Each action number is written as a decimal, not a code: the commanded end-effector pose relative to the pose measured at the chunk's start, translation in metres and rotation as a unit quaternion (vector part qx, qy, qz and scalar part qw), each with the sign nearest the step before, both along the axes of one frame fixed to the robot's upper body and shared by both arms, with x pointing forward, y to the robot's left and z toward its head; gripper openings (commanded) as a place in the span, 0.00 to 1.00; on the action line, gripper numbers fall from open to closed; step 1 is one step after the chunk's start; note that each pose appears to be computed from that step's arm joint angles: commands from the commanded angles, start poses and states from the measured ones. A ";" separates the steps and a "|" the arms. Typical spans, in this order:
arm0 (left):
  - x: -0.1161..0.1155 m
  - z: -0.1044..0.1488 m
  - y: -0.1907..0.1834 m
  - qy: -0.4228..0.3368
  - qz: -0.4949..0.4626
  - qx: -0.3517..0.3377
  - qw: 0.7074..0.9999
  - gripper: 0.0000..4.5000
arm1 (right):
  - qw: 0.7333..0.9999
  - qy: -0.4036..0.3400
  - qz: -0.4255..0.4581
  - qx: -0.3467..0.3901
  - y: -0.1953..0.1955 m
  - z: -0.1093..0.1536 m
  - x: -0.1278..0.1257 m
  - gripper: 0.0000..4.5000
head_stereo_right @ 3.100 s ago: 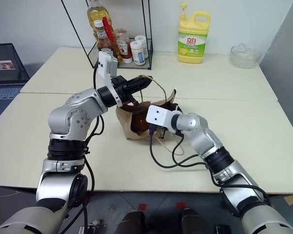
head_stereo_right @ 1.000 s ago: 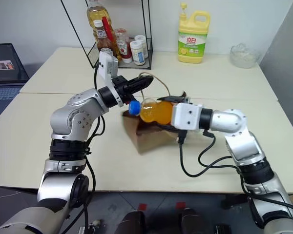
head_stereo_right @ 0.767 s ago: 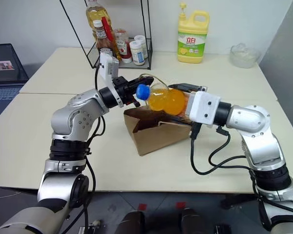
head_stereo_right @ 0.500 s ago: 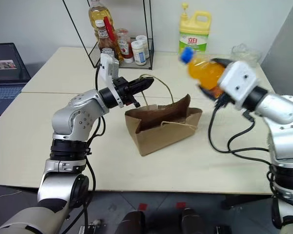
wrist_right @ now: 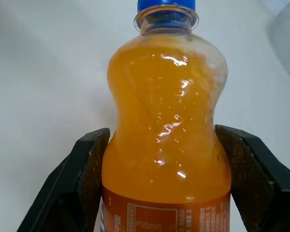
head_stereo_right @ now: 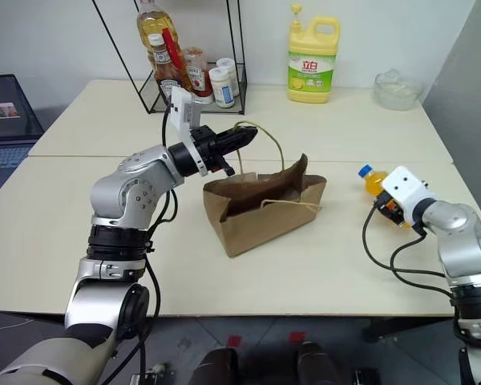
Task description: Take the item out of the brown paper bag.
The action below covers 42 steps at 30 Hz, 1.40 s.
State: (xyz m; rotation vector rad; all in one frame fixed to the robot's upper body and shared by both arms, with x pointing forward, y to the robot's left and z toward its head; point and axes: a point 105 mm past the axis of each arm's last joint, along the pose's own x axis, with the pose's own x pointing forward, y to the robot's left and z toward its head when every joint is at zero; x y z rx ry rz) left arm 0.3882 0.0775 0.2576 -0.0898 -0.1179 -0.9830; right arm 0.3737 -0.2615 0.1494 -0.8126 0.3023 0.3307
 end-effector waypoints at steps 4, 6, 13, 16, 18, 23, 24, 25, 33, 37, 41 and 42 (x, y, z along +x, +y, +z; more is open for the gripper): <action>-0.005 0.014 0.004 -0.029 0.000 0.001 1.000 0.00 | 0.999 0.031 0.004 -0.018 -0.004 -0.004 0.004 0.70; -0.005 0.013 0.004 -0.030 0.001 0.002 1.000 0.00 | 0.999 0.036 0.002 -0.016 -0.005 -0.007 0.005 0.70; -0.006 0.012 0.007 -0.029 0.005 0.005 1.000 0.00 | 0.999 0.038 0.008 -0.007 -0.002 -0.008 0.002 0.99; -0.007 0.011 0.008 -0.029 0.005 0.008 1.000 0.00 | 0.999 0.036 0.011 -0.006 -0.002 -0.007 -0.002 0.99; -0.007 0.011 0.008 -0.029 0.005 0.011 1.000 0.00 | 0.999 0.034 0.016 -0.002 0.000 -0.005 -0.004 0.99; -0.011 0.011 0.014 -0.031 -0.010 0.025 0.999 0.09 | 0.999 0.012 0.032 0.010 0.009 0.010 -0.010 1.00; -0.013 0.011 0.015 -0.030 -0.017 0.029 0.999 0.14 | 0.999 0.008 0.034 0.016 0.012 0.014 -0.011 1.00; -0.015 0.012 0.016 -0.032 -0.022 0.031 0.999 0.20 | 0.999 0.004 0.037 0.023 0.014 0.018 -0.013 1.00; -0.029 0.012 0.030 -0.021 -0.056 0.054 0.997 0.75 | 0.999 -0.004 0.037 0.039 0.018 0.023 -0.020 1.00; -0.042 0.013 0.051 -0.005 -0.060 0.072 0.996 0.99 | 0.998 -0.006 0.043 0.051 0.020 0.031 -0.030 1.00; -0.040 0.022 0.083 -0.005 0.016 0.067 0.998 0.99 | 0.995 -0.028 0.039 0.089 0.023 0.044 -0.041 1.00; -0.038 0.023 0.096 -0.005 0.048 0.061 0.997 0.99 | 0.993 -0.040 0.035 0.108 0.025 0.050 -0.044 1.00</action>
